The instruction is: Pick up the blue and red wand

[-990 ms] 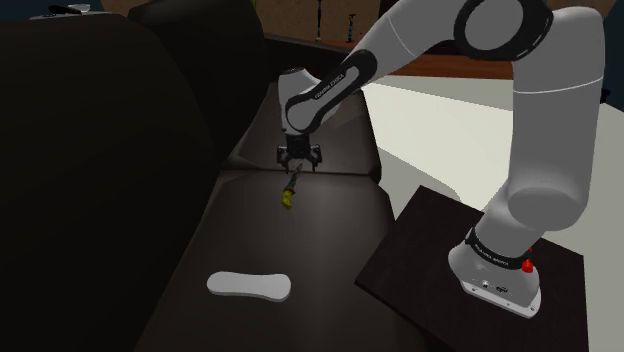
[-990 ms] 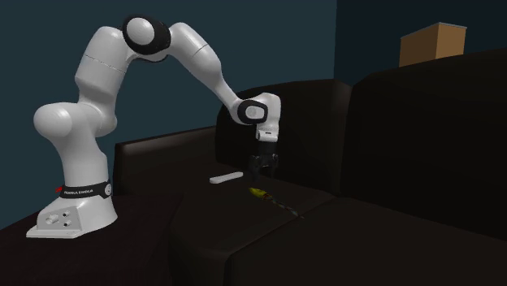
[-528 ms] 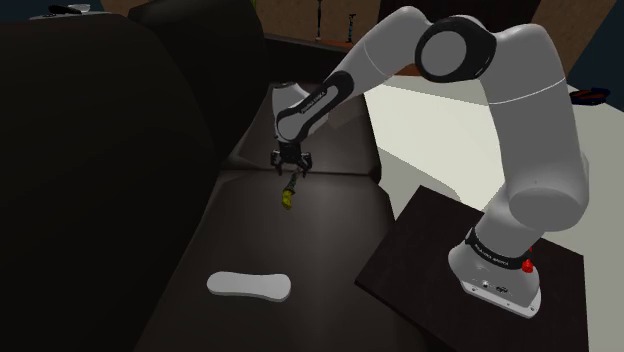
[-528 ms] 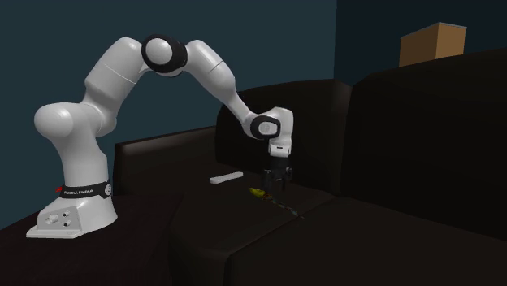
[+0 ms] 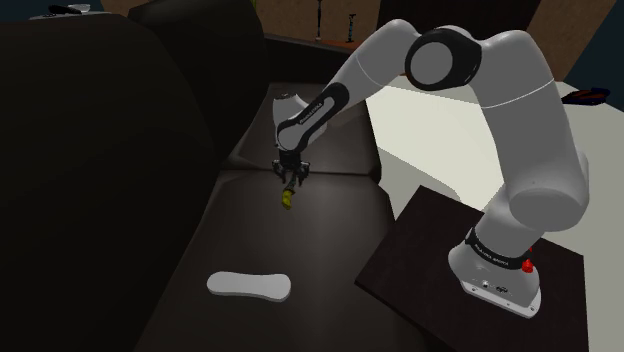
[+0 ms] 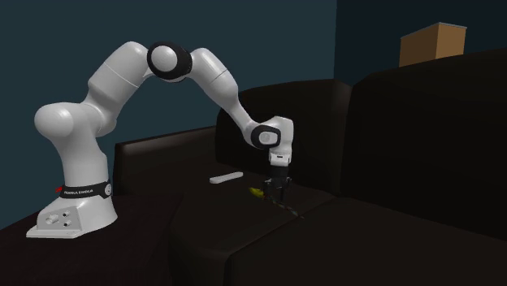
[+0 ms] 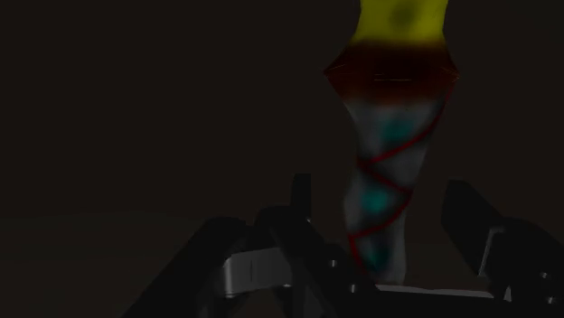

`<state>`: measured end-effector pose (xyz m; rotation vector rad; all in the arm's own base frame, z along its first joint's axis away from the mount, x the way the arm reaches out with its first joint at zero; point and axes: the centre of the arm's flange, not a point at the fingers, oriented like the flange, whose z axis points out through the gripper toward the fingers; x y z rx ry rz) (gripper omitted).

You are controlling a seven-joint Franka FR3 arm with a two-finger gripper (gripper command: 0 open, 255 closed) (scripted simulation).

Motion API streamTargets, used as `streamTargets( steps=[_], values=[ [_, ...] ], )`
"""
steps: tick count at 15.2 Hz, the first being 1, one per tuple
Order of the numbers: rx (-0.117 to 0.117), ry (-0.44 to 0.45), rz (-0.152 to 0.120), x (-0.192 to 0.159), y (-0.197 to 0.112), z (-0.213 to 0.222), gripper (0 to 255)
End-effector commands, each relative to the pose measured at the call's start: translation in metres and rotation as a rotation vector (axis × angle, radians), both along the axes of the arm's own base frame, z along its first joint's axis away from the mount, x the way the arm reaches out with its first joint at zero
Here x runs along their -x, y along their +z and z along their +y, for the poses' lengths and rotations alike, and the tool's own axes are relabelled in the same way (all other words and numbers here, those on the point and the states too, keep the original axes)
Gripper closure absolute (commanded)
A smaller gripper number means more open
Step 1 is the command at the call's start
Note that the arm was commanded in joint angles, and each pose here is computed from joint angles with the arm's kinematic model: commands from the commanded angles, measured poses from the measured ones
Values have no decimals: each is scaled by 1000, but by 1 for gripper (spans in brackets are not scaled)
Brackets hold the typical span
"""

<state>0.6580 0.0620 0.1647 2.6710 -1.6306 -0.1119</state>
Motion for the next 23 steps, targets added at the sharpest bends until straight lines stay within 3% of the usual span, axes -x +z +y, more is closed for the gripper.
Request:
streamTargets(
  steps=[1,9,23],
  values=[
    [0,0,0,0,-1,0,255],
    [0,0,0,-1,-1,-1,255],
    [0,0,0,-1,73,-1,255]
  ],
)
